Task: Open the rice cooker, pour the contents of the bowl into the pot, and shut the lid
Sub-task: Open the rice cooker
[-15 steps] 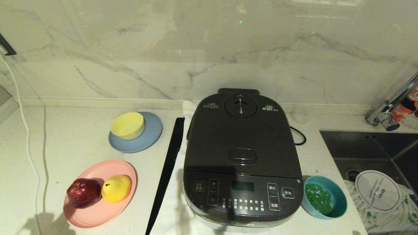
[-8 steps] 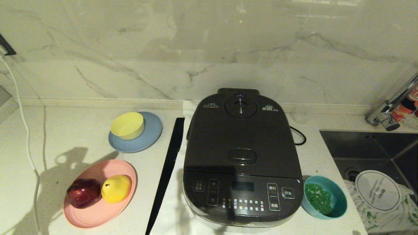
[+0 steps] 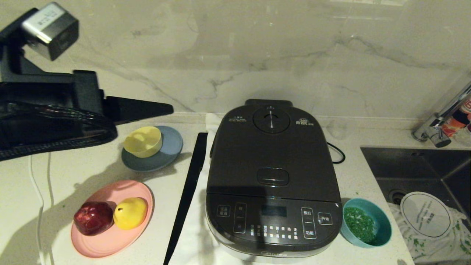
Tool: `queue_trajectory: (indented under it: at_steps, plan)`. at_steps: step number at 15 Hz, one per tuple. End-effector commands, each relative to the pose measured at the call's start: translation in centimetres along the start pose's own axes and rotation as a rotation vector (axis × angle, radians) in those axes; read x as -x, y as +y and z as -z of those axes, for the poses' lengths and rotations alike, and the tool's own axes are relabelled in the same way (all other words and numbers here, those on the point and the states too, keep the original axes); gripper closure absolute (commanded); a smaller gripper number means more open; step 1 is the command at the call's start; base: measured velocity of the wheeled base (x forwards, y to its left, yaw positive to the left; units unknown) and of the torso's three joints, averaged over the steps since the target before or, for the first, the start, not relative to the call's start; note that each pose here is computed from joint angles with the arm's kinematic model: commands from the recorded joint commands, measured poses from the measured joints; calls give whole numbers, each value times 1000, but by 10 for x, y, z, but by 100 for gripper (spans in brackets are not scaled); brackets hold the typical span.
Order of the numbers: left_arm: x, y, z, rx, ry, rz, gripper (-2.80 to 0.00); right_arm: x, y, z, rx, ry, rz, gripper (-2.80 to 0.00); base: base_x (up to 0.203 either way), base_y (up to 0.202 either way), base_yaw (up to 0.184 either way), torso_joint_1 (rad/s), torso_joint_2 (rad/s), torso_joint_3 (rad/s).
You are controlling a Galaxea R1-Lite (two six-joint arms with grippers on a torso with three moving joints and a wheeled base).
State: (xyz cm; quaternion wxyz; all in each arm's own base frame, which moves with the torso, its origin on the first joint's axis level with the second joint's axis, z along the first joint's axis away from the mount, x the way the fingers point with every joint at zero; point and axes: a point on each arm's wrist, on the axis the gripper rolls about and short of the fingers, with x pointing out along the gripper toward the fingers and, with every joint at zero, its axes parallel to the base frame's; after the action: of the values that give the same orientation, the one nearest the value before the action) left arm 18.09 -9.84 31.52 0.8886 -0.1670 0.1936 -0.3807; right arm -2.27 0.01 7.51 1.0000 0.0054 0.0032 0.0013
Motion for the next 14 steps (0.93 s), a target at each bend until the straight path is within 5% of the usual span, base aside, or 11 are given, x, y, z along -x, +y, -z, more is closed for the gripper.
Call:
queue_trajectory:
  at_steps: [1, 6, 14]
  plan:
    - [-41, -7, 12, -6, 70, -3, 0, 0, 0, 0, 0, 0, -1, 0, 0, 0, 0, 0, 0, 0]
    - [-85, -28, 36, -29, 125, 6, 0, 0, 0, 0, 0, 0, -1, 0, 0, 0, 0, 0, 0, 0]
    - [-124, -49, 64, -78, 106, -88, 0, 0, 0, 0, 0, 0, -1, 0, 0, 0, 0, 0, 0, 0]
